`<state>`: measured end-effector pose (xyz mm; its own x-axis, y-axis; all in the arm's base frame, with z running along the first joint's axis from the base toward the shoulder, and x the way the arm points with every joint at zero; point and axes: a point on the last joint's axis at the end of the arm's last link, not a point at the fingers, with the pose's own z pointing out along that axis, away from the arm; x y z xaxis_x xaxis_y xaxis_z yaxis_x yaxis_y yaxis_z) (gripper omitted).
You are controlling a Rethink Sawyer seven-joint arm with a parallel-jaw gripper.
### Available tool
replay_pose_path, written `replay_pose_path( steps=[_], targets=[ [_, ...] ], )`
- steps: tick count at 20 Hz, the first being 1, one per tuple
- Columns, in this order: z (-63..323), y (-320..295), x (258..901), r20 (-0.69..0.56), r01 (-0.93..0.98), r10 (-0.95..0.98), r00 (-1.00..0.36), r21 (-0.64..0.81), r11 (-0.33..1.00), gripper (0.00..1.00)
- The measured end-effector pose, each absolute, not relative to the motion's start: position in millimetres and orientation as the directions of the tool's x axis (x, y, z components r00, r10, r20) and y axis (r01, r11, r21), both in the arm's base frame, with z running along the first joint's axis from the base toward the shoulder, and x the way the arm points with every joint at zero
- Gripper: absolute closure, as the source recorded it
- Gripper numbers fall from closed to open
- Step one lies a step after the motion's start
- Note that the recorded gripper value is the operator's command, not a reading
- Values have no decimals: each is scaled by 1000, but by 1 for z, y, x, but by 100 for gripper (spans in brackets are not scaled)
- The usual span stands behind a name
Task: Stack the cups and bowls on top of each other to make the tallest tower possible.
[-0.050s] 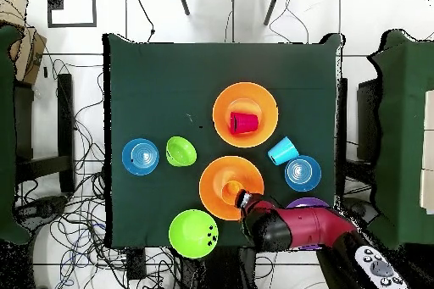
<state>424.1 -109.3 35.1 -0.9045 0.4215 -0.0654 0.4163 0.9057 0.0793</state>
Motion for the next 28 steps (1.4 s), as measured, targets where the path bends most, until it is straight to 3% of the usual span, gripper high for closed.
replay_pose_path(
  steps=[8, 28],
  targets=[
    [65, -108, 427, -88, 441, 448, -890, 87, 893, 0],
    [56, -138, 415, -58, 514, 523, -850, 119, 849, 0]
  ],
)
